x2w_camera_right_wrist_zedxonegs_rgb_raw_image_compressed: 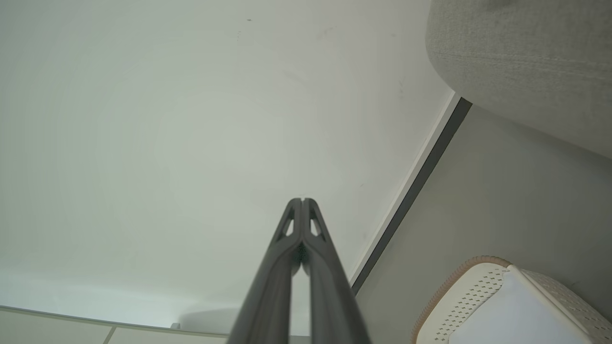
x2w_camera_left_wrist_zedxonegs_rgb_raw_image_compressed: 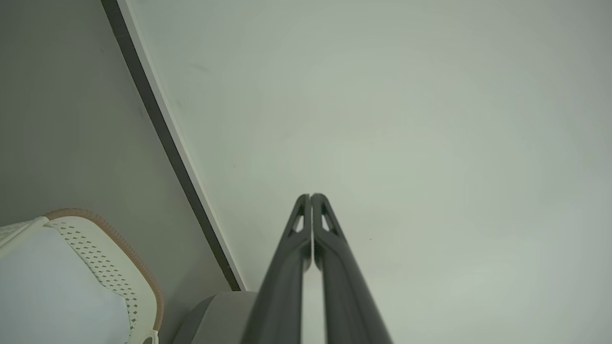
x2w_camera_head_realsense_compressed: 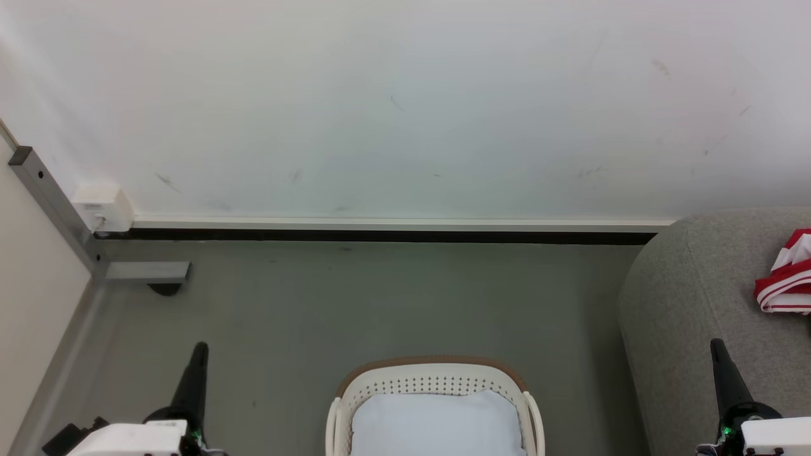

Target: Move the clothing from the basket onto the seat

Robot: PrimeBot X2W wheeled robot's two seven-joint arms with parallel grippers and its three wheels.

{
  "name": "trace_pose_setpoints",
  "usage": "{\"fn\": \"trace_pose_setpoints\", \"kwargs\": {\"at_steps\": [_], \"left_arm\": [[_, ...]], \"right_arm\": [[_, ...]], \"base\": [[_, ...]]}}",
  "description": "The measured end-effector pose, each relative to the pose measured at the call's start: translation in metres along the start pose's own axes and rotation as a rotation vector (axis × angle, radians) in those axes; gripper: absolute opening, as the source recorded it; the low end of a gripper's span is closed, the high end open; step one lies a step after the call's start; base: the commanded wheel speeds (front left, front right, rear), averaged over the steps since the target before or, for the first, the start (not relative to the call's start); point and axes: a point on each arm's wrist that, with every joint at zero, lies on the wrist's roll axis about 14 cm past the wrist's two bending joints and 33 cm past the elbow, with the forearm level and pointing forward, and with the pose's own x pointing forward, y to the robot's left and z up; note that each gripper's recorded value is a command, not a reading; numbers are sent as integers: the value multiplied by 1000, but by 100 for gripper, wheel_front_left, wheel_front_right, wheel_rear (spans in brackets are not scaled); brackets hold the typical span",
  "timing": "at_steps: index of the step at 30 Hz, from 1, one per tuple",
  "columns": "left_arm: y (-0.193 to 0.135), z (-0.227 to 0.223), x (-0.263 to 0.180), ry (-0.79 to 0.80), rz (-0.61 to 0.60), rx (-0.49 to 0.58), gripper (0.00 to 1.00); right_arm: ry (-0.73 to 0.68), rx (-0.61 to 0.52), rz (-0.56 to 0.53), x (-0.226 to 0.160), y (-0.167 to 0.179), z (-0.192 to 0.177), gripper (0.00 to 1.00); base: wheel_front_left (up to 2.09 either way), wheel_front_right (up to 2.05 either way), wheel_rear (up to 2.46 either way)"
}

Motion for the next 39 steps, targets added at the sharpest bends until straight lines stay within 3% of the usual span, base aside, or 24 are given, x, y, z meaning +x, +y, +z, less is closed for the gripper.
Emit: {"fn": "trace_pose_setpoints", "kwargs": {"at_steps": [26,39], "left_arm": [[-7,2,3,11,-30,-166,0],[-8,2,4,11,-31,-167,0]], "right_arm": [[-9,160,20,3,5,8,0],[-9,162,21,3,5,8,0]], "base": [[0,0,0],[0,0,0]]}}
